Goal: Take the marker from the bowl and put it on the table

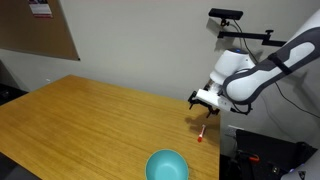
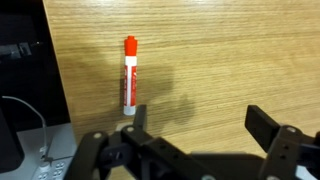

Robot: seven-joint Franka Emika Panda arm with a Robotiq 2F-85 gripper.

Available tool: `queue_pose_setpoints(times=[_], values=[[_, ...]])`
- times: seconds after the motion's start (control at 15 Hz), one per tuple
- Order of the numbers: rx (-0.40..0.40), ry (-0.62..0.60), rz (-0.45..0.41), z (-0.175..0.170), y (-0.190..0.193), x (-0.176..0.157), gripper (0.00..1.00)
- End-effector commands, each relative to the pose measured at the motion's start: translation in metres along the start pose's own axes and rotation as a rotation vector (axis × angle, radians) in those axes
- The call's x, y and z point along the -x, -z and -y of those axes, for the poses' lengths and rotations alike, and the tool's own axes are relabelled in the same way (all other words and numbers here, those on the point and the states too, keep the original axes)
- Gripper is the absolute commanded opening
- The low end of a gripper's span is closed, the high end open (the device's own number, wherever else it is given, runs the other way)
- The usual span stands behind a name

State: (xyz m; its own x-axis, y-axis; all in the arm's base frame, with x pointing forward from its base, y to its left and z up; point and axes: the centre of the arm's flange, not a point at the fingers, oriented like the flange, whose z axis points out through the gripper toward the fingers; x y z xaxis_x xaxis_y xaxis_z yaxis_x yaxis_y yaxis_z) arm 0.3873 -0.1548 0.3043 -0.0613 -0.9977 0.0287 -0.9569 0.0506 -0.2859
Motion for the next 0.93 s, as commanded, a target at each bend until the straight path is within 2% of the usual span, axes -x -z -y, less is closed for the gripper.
queue_pose_setpoints(times=[0.0, 0.2, 0.27, 0.87], values=[[-0.052, 0.102, 0.022, -0.016, 0.038, 0.015, 1.00], [-0.079, 0.160, 0.032, -0.014, 0.055, 0.021, 1.00], [-0.066, 0.129, 0.011, 0.003, 0.035, 0.014, 1.00], [-0.059, 0.131, 0.011, 0.003, 0.033, 0.015, 1.00]])
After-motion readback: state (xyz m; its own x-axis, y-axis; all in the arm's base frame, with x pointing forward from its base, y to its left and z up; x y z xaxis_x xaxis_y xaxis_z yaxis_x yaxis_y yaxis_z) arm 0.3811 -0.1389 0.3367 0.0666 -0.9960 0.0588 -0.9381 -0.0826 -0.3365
